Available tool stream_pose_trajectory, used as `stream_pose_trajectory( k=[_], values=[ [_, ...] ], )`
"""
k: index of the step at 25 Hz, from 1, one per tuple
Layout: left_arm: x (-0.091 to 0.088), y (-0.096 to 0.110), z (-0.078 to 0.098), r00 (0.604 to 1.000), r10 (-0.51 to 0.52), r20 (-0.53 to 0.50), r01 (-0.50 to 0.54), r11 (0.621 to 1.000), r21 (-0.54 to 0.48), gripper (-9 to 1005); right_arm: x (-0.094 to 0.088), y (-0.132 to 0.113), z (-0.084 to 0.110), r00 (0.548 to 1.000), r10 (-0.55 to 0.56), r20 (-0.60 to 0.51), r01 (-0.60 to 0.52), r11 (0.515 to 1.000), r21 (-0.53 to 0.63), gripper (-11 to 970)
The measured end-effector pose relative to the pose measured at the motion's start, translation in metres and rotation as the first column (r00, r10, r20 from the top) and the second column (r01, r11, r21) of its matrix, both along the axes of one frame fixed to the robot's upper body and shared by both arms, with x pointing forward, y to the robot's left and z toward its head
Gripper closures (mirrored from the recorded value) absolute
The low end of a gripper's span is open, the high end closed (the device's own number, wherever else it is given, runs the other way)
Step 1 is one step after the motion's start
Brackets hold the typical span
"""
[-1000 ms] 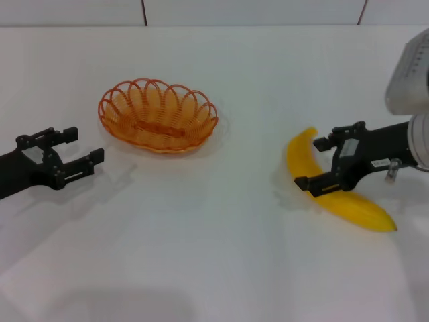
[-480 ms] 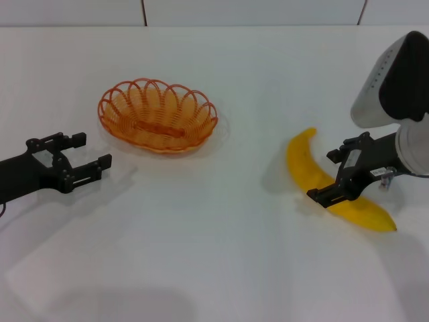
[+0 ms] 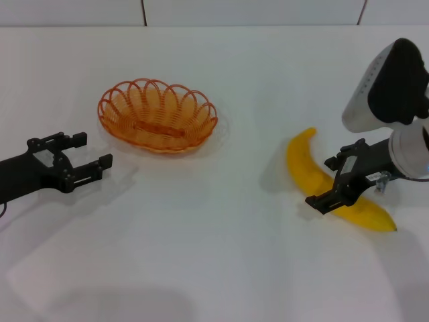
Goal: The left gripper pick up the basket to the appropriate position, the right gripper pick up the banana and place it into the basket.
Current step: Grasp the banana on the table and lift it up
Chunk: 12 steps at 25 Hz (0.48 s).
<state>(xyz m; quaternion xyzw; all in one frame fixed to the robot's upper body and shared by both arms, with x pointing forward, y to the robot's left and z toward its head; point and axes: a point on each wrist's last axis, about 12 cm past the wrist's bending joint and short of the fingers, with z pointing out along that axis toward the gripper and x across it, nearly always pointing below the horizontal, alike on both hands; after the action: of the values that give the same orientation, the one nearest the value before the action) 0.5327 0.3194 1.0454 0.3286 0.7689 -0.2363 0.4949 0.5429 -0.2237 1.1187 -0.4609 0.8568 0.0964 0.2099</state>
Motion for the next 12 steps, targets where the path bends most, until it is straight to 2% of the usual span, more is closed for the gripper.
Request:
stream_pose_trajectory(
  k=[12],
  values=[
    [0.0014, -0.0026, 0.0001, 1.000, -0.004, -0.002, 0.004, 1.000, -0.006, 272, 0.0036, 0.0006, -0.0056, 1.000, 0.000, -0.015, 0.000, 1.000, -0.016, 84]
  ],
)
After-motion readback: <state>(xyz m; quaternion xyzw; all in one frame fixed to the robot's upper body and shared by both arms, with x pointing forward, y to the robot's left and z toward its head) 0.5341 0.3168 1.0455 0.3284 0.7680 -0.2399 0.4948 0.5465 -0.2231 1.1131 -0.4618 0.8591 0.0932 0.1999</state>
